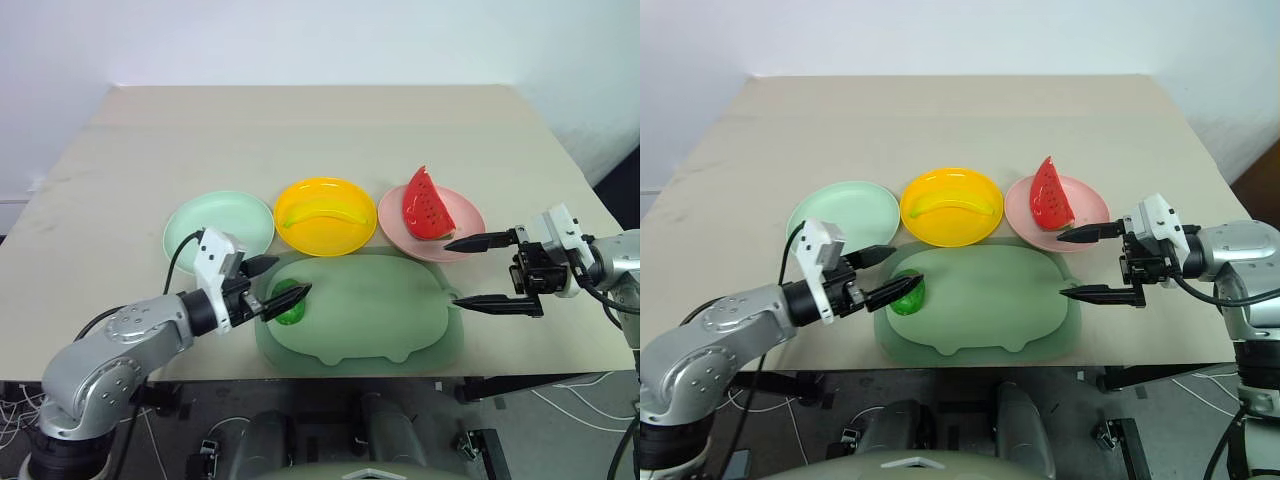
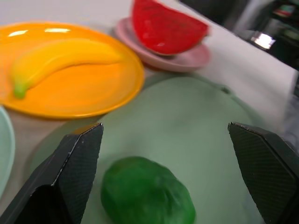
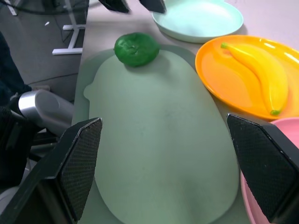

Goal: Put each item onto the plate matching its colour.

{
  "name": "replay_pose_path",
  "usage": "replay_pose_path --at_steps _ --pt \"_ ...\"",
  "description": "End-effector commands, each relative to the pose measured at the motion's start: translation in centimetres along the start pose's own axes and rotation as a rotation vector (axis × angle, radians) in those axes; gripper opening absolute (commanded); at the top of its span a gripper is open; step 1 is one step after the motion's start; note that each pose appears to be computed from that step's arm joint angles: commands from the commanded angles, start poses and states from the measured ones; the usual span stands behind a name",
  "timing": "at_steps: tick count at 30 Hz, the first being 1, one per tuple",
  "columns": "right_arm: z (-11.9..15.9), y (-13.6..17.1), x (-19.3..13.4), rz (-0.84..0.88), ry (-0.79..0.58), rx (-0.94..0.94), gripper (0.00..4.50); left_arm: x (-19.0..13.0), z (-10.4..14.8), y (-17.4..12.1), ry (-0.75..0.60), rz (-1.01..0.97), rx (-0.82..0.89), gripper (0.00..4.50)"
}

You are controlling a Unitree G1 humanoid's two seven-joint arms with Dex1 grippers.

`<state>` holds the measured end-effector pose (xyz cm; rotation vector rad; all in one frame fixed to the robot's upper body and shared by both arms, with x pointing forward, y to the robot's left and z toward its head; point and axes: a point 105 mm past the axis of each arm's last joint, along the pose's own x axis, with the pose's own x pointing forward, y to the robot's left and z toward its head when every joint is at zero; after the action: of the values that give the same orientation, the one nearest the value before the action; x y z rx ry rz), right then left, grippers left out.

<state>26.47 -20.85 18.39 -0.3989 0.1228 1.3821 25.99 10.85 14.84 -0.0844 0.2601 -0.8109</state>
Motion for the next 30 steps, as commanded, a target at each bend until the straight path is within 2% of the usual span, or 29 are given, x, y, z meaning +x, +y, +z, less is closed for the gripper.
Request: replay_pose_path --at_steps 1,11,17,20,23,26,30 --pt "0.8 0.1 0.3 -0.006 -0.032 -0.031 4.47 0.7 -0.3 -0.6 0.055 0.065 0.034 4.50" --pt "1.0 0.2 1.1 -0.018 -0.052 -0.033 4.47 1.8 -2.8 -0.9 0.211 0.154 0.019 4.50" --pt "0.9 0.2 1.3 -0.025 -0.058 -0.030 4.47 1.8 -3.3 -0.2 0.276 0.210 0.022 4.50" --pt "1.0 0.2 1.5 -0.028 -0.065 -0.031 4.50 1.7 -3.8 -0.1 0.323 0.207 0.020 3.89" --pt "1.0 0.2 1.5 -0.031 -0.067 -0.033 4.50 1.6 -4.1 -0.1 0.345 0.215 0.010 2.96" --pt "1.0 0.1 1.5 -0.036 -0.068 -0.035 4.50 1.8 -3.8 -0.1 0.336 0.201 0.002 2.84" --pt "1.0 -0.1 1.7 -0.041 -0.073 -0.037 4.50 2.0 -1.2 1.0 0.233 0.210 0.030 2.84"
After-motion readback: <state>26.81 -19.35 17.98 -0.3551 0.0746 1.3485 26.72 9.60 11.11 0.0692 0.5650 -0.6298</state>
